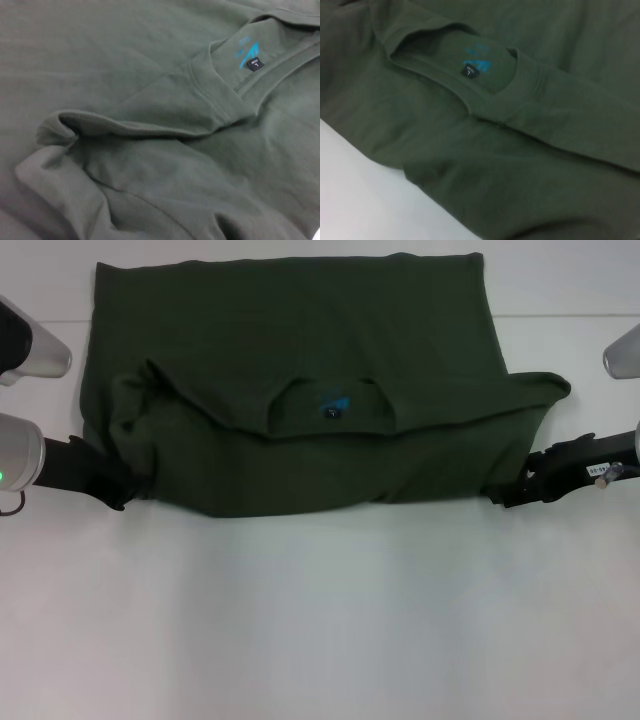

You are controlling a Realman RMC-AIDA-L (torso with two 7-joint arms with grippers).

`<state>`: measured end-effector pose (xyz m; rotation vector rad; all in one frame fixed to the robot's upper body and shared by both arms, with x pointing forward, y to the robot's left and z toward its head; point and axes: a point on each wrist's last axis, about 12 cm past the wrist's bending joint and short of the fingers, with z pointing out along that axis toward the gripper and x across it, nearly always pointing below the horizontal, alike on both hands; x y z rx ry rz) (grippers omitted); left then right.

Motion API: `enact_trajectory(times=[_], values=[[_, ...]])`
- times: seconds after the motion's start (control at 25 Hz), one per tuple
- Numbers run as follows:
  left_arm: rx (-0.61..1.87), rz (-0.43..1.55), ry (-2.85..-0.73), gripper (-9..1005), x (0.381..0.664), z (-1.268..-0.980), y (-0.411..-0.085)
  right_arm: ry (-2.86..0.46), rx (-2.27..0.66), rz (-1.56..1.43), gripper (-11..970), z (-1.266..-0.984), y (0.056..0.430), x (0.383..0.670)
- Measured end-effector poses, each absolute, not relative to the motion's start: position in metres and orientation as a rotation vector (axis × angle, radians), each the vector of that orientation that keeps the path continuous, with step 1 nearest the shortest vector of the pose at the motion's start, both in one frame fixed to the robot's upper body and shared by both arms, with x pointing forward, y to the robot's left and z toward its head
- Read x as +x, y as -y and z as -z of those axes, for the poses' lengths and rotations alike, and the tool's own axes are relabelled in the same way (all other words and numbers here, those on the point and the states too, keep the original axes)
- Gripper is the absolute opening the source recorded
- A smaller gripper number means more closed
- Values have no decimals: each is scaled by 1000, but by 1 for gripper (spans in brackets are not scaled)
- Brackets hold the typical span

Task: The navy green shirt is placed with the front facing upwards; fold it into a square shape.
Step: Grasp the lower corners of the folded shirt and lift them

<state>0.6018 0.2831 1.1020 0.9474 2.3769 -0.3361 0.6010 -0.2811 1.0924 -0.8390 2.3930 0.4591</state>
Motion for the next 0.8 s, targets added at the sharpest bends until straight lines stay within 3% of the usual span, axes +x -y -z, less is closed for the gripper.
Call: enact_trajectory(times=[0.24, 0.64, 0.8], values=[[950, 331, -2372, 33, 603, -1103, -282, -2343, -853, -509, 834, -1083, 277, 598], [948, 333, -2369, 33, 604, -1104, -281, -2358, -849, -482, 359, -1081, 282, 600], [938, 337, -2372, 33, 604, -1104, -281, -2359, -838, -468, 255, -1081, 287, 599]])
